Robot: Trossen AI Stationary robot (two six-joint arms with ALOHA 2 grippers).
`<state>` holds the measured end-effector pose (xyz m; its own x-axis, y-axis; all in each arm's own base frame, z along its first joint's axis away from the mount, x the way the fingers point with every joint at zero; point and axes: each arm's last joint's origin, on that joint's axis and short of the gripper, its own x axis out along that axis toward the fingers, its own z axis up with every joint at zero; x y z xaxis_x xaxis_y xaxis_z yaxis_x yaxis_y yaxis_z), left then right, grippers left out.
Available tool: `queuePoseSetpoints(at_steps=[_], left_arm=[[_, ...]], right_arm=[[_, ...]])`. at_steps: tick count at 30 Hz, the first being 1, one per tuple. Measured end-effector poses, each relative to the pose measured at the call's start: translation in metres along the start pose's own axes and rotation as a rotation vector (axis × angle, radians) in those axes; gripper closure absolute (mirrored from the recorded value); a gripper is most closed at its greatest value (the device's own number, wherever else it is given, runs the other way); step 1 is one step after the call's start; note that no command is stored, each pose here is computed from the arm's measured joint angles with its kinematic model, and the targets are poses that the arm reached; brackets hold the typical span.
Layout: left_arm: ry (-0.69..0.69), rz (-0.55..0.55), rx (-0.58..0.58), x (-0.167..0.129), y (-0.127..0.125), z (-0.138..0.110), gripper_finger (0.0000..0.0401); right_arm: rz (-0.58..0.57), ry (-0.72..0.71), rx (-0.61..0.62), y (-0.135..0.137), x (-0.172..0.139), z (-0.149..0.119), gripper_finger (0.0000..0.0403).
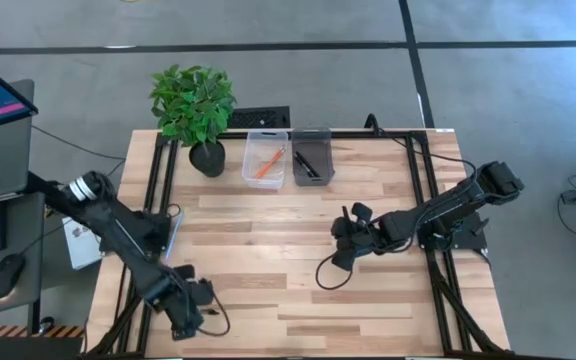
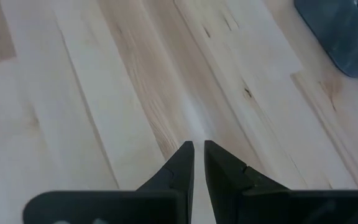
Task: Sort pens & pencils
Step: Put the black pen into the black bin
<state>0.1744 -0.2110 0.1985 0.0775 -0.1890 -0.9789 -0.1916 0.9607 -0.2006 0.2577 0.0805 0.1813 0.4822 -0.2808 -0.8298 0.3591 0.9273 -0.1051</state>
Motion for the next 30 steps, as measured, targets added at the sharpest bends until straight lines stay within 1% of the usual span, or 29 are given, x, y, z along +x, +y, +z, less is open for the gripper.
queuePoseSetpoints(at_steps=[7, 12, 18, 22, 28, 30], left_arm=[[0.117, 0.104, 0.011, 0.034, -0.006, -0.008, 0.0214], [0.233, 0.120, 0.020, 0.052, -0.007, -0.010, 0.0214], [0.270, 0.149, 0.021, 0.064, -0.006, -0.009, 0.0220], [0.270, 0.150, 0.016, 0.064, -0.004, -0.007, 0.0259], [0.259, 0.149, 0.001, 0.064, -0.002, -0.002, 0.0350], [0.264, 0.134, -0.001, 0.065, 0.001, 0.001, 0.0375]], right_arm=[[0.037, -0.055, 0.031, 0.004, 0.000, 0.006, 0.0343], [0.045, -0.066, 0.038, 0.005, 0.000, 0.007, 0.0343], [0.044, -0.066, 0.036, 0.004, 0.000, 0.007, 0.0343], [0.044, -0.065, 0.035, 0.004, 0.000, 0.007, 0.0343], [0.044, -0.065, 0.034, 0.004, 0.000, 0.007, 0.0343], [0.044, -0.065, 0.034, 0.004, 0.000, 0.007, 0.0343]])
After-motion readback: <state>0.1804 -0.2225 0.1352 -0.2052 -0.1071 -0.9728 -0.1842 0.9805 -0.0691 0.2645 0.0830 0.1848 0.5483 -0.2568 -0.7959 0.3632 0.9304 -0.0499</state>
